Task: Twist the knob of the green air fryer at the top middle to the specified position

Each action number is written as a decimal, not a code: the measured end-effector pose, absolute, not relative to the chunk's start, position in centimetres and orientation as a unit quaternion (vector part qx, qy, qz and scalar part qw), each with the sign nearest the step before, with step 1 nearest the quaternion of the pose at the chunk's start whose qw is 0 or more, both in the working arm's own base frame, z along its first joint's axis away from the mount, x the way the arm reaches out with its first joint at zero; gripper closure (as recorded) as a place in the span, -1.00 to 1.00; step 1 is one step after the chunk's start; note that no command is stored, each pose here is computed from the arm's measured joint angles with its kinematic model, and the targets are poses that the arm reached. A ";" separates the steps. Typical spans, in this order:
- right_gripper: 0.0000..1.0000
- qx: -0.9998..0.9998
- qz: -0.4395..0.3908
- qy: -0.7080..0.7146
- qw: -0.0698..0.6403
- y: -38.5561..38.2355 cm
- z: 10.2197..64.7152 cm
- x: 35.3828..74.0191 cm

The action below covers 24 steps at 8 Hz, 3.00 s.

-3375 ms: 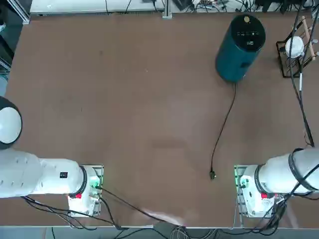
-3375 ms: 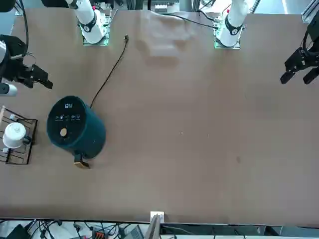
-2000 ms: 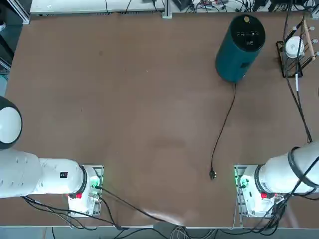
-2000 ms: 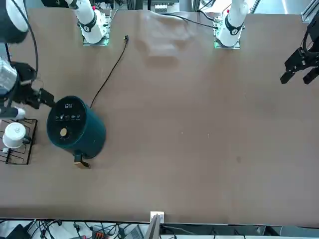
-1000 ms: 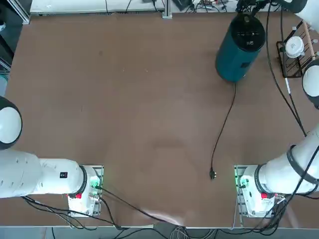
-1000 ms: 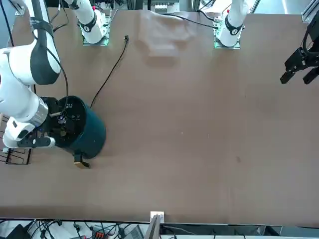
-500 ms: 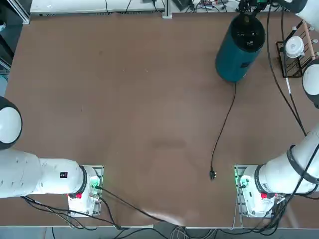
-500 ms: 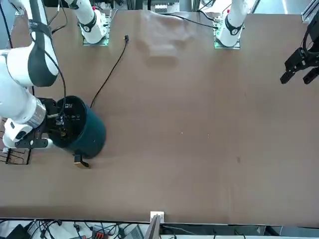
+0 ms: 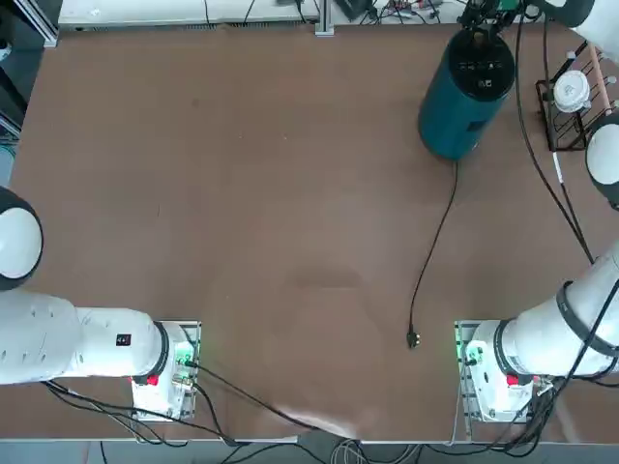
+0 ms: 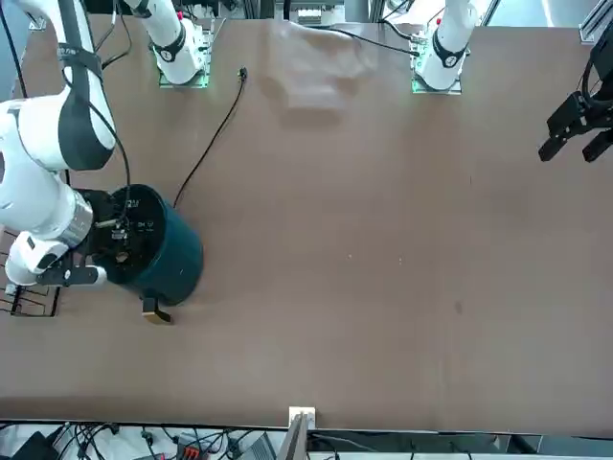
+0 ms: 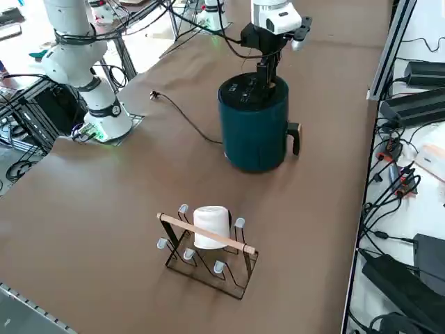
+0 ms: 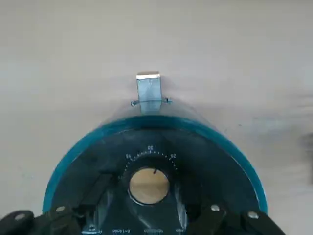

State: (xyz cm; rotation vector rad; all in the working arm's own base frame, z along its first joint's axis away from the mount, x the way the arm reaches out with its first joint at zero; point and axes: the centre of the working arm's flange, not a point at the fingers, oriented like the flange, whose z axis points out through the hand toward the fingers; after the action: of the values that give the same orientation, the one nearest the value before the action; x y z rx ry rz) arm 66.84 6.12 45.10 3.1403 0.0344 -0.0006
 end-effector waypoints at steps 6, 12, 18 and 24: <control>-0.30 1.000 -0.003 0.008 0.003 5.7 46.0 66.5; -0.28 1.000 -0.002 0.008 0.003 5.7 46.0 66.5; -0.28 1.000 0.012 0.008 0.001 5.7 46.3 66.8; -0.28 1.000 0.018 0.008 0.001 5.8 46.1 67.0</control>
State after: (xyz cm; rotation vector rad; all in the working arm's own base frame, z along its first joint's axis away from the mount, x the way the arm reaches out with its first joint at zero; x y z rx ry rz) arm 67.02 5.75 46.13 3.1396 0.0254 0.0569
